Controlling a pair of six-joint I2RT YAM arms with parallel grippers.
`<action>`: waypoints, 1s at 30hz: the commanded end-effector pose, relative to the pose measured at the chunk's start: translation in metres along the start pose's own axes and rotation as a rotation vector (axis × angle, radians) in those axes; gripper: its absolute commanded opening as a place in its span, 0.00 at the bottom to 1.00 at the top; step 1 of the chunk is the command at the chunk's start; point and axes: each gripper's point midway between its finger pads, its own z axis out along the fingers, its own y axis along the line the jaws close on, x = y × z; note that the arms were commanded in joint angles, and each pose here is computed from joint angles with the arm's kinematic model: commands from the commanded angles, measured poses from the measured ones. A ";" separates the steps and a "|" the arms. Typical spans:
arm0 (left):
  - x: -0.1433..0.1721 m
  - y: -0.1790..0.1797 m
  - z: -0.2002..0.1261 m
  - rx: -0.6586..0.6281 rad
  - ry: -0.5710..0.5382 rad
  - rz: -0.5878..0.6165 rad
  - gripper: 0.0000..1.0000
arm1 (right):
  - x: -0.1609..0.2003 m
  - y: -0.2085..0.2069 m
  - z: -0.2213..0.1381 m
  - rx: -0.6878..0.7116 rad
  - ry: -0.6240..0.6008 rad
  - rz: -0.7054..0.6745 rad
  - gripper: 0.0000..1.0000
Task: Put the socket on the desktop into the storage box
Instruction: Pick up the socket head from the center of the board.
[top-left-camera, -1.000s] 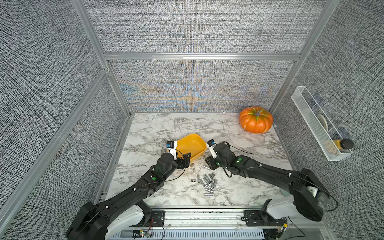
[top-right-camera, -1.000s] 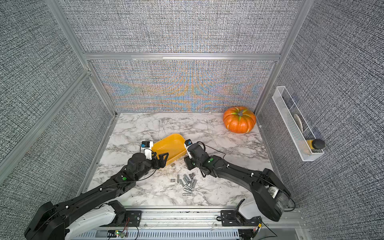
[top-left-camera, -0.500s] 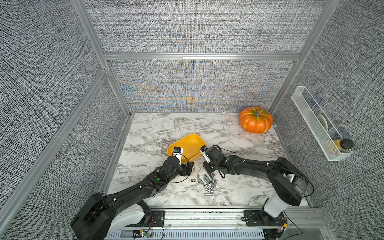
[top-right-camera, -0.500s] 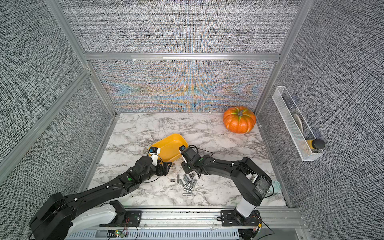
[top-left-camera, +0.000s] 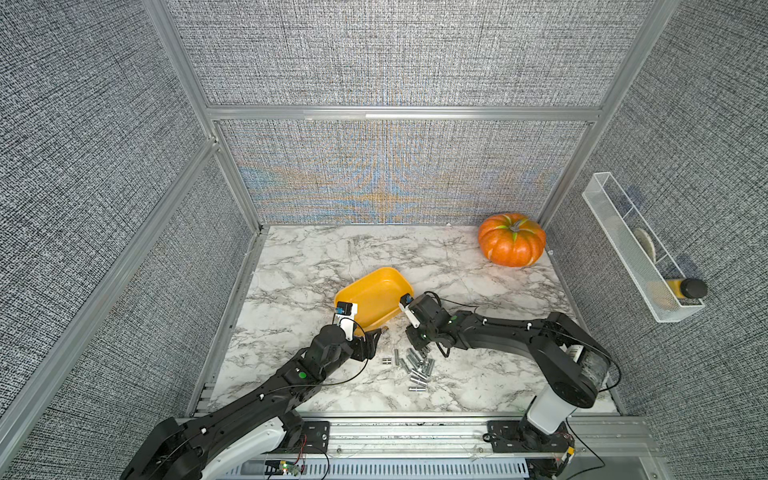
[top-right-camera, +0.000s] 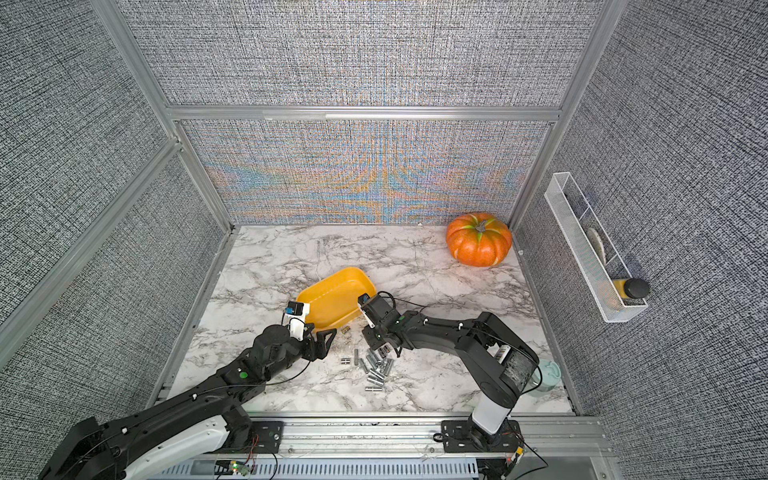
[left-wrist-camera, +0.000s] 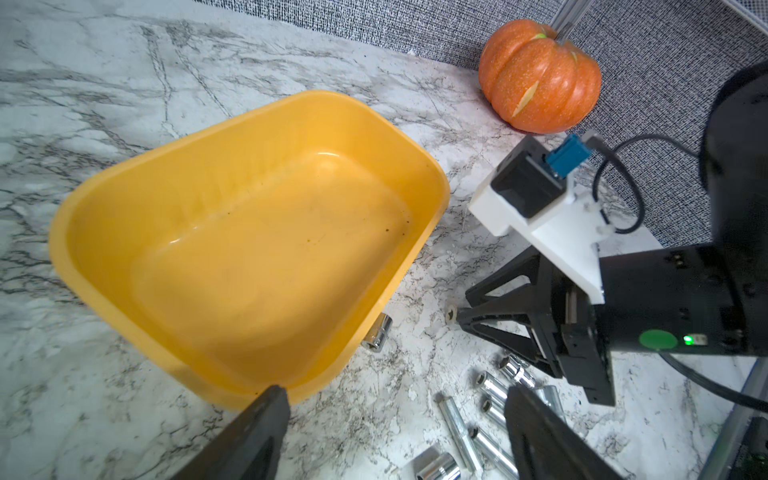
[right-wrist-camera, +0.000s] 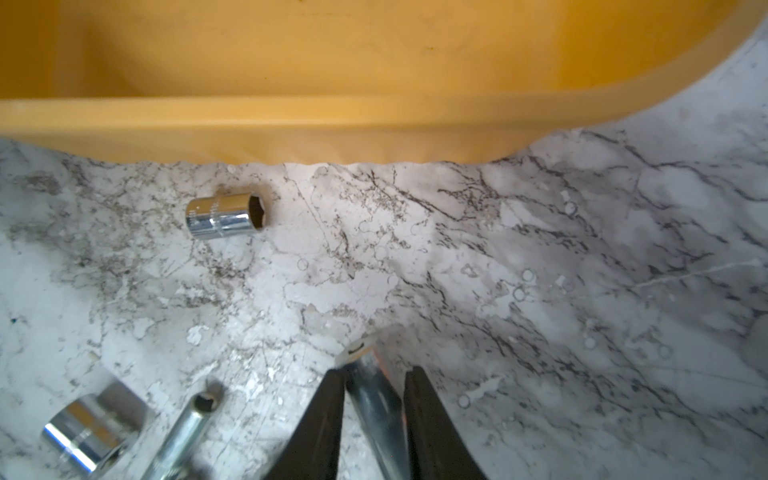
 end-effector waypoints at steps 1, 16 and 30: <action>-0.011 -0.001 -0.003 -0.001 -0.054 0.007 0.86 | 0.004 0.000 0.002 0.005 0.025 -0.004 0.30; -0.009 0.026 0.001 -0.167 -0.028 -0.016 0.87 | 0.012 -0.004 0.010 0.018 0.076 0.008 0.27; -0.011 0.025 -0.001 -0.162 -0.040 -0.024 0.87 | 0.021 -0.009 0.014 0.056 0.127 0.006 0.27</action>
